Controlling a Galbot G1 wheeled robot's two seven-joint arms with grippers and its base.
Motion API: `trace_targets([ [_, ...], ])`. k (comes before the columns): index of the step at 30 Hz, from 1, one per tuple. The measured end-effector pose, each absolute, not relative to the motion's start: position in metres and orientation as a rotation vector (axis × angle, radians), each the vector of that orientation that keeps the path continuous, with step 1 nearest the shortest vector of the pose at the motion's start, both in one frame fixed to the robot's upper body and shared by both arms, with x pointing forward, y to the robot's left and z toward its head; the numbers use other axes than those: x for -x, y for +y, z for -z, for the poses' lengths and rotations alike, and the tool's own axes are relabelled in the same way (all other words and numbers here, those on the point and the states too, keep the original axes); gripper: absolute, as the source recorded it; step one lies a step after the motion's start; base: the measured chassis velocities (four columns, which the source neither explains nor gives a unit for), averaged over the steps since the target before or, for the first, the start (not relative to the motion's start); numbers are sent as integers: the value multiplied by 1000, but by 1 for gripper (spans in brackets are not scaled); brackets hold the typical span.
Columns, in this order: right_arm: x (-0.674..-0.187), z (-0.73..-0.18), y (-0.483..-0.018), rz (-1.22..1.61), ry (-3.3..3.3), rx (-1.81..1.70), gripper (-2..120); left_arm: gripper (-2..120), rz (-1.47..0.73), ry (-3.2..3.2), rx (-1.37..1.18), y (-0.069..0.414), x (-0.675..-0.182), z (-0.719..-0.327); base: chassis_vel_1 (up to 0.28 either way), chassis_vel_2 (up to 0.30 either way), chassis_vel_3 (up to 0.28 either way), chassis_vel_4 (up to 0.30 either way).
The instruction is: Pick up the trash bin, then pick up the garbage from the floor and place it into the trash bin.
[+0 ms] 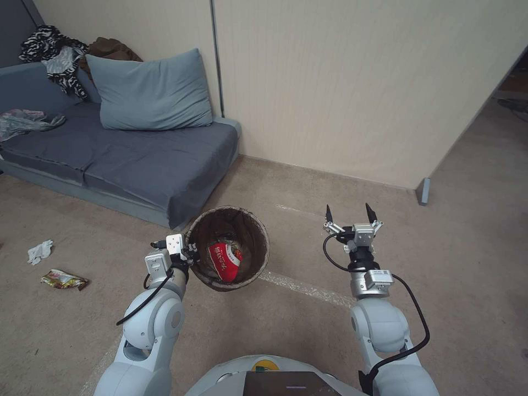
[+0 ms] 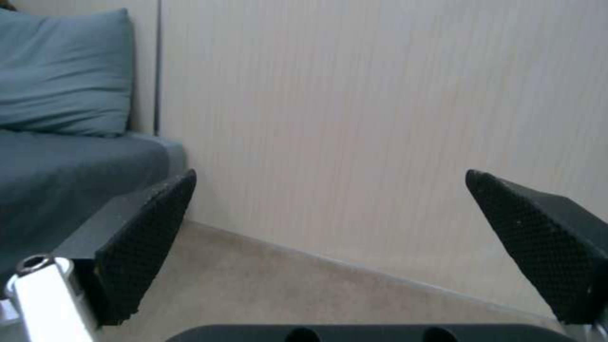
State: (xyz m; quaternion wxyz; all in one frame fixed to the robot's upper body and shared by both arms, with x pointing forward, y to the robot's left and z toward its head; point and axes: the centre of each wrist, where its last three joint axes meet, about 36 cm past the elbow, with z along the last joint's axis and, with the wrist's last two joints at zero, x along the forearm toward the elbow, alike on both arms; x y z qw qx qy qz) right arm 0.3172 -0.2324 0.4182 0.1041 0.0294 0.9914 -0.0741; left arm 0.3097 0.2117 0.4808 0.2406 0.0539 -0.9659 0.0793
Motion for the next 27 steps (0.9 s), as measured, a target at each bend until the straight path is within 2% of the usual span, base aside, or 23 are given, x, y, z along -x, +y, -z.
trace_targets([
  [27, -316, -420, -230, 222, 2920, -73, 100, 3, -221, -2645, -148, 211, -310, -481, 41, 46, 44, 39],
])
